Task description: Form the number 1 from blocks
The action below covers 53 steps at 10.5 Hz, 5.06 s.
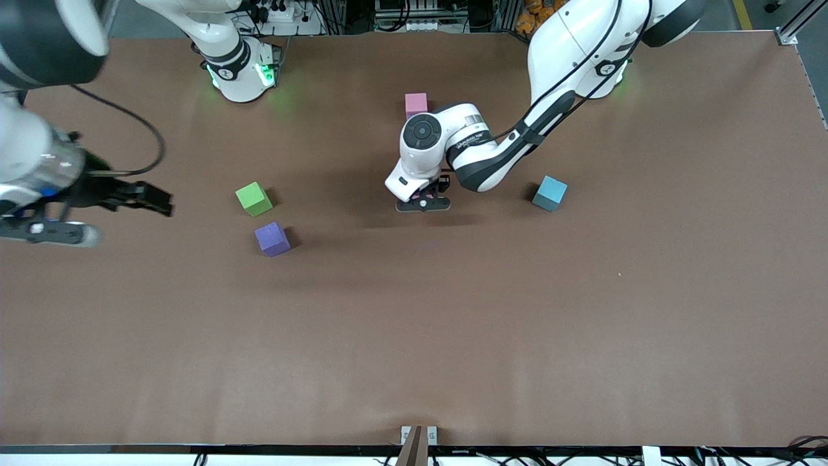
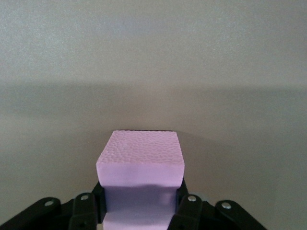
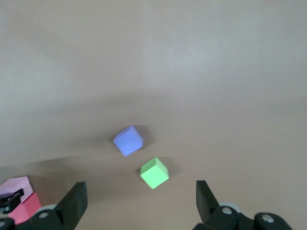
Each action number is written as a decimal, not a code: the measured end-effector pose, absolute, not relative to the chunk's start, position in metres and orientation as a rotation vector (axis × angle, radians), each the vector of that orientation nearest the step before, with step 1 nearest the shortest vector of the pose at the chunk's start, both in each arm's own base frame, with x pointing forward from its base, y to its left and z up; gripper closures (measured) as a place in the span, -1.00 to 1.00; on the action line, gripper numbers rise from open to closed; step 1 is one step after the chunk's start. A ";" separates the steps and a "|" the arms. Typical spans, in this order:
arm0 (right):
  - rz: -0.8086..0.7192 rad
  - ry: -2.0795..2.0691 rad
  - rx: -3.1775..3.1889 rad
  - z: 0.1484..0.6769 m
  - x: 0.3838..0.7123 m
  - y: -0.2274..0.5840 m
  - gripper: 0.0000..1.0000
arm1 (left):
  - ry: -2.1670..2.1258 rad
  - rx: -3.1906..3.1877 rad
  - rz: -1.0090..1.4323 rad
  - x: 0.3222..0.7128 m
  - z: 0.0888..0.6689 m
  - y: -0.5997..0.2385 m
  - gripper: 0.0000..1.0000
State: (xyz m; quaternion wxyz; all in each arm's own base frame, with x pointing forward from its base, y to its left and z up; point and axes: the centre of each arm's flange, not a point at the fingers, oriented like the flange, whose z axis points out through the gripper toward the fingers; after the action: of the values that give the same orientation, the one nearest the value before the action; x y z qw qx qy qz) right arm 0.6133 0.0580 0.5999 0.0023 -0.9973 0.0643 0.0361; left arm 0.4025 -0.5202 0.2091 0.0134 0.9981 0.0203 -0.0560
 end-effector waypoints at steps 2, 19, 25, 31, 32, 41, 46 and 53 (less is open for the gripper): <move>0.062 0.212 -3.127 0.619 0.609 0.034 -1.00 | 0.059 3.111 -0.176 0.400 0.209 -0.522 -0.13; -0.057 0.311 -3.086 0.665 0.545 -0.020 -1.00 | 0.272 3.228 0.101 0.557 0.349 -0.349 -1.00; -0.027 0.283 -3.089 0.655 0.547 -0.010 -1.00 | 0.200 3.273 -0.108 0.575 0.359 -0.274 -1.00; 0.055 0.285 -3.092 0.625 0.548 -0.010 -1.00 | 0.046 3.245 -0.072 0.554 0.433 -0.195 -1.00; 0.055 0.290 -3.091 0.620 0.549 -0.011 -1.00 | 0.007 3.246 -0.033 0.554 0.455 -0.179 -1.00; 0.060 0.305 -3.090 0.610 0.550 -0.016 -1.00 | -0.028 3.169 0.026 0.528 0.649 -0.114 -1.00; 0.060 0.303 -3.090 0.610 0.550 -0.016 -1.00 | -0.135 3.165 0.026 0.527 0.668 -0.094 -1.00; 0.060 0.300 -3.090 0.610 0.550 -0.016 -1.00 | -0.154 3.163 0.032 0.526 0.669 -0.100 -1.00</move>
State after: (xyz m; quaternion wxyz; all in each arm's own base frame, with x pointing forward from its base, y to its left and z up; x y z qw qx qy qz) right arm 0.5504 -0.0155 0.6105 0.0180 -0.9950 0.0967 0.0192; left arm 0.5262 -0.0995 0.6693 -0.0127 0.9987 -0.0488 0.0100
